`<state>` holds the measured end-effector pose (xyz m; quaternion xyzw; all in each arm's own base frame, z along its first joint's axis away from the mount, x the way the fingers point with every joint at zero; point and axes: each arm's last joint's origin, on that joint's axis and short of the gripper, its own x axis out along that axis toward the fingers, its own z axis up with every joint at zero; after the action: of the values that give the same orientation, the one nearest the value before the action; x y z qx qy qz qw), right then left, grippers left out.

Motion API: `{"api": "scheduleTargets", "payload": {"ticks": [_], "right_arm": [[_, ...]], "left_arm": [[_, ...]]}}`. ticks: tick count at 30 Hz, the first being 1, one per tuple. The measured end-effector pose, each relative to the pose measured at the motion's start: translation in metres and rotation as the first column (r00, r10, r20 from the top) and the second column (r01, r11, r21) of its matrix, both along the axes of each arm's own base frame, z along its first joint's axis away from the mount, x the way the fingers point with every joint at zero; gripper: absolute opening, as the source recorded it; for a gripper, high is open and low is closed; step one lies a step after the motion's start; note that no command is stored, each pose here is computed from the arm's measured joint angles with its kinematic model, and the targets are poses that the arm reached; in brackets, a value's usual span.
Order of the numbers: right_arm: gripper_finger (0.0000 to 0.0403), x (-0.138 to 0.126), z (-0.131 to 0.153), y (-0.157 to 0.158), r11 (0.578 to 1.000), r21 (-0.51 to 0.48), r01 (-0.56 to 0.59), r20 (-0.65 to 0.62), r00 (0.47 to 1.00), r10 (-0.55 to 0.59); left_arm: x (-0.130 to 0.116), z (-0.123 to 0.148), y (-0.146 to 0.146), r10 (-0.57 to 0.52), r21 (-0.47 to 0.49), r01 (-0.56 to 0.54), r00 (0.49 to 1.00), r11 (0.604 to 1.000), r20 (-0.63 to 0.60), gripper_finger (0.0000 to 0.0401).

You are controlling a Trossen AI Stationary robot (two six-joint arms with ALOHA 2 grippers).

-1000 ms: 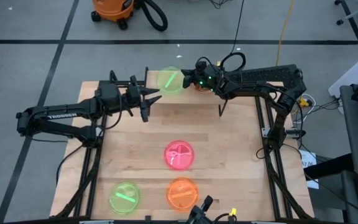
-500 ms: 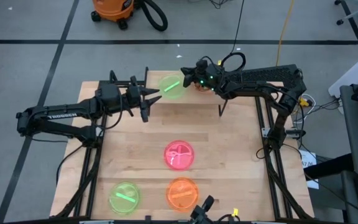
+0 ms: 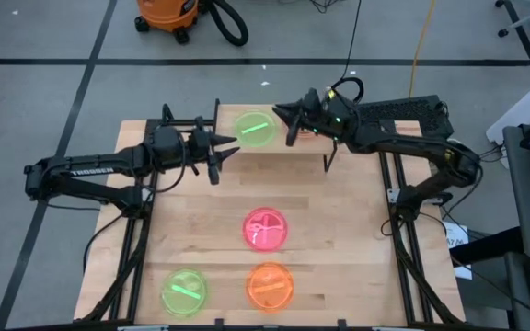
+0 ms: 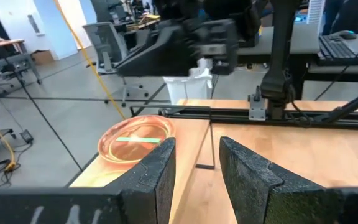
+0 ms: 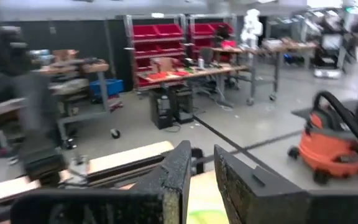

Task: Place and stack plates onto a shelf
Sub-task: Stack the pink plate on top of the green plate on the shelf

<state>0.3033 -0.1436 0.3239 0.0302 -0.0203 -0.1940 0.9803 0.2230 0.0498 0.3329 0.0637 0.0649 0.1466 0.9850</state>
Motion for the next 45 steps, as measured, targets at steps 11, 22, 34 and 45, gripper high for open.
{"api": "scheduleTargets", "payload": {"ticks": [11,22,34,45], "right_arm": [[0.0058,-0.045,-0.008,0.054,0.994,-0.034,-0.106,0.048,0.993,0.108],[0.0058,-0.076,-0.037,0.085,0.983,-0.025,-0.183,0.076,0.98,0.184],[0.0058,-0.08,-0.051,0.106,0.963,0.003,-0.268,0.058,0.962,0.267],[0.0058,-0.078,-0.052,0.116,0.95,0.003,-0.313,0.05,0.949,0.313]], "left_arm": [[0.002,-0.003,-0.014,-0.065,0.032,0.067,0.997,0.997,-0.04,0.0131],[0.016,-0.015,-0.038,-0.175,0.024,0.179,0.979,0.984,-0.107,0.0131],[0.049,-0.059,-0.07,-0.29,-0.004,0.304,0.907,0.953,-0.304,0.0131],[0.057,-0.086,-0.087,-0.333,-0.069,0.336,0.84,0.939,-0.429,0.0131]]}}
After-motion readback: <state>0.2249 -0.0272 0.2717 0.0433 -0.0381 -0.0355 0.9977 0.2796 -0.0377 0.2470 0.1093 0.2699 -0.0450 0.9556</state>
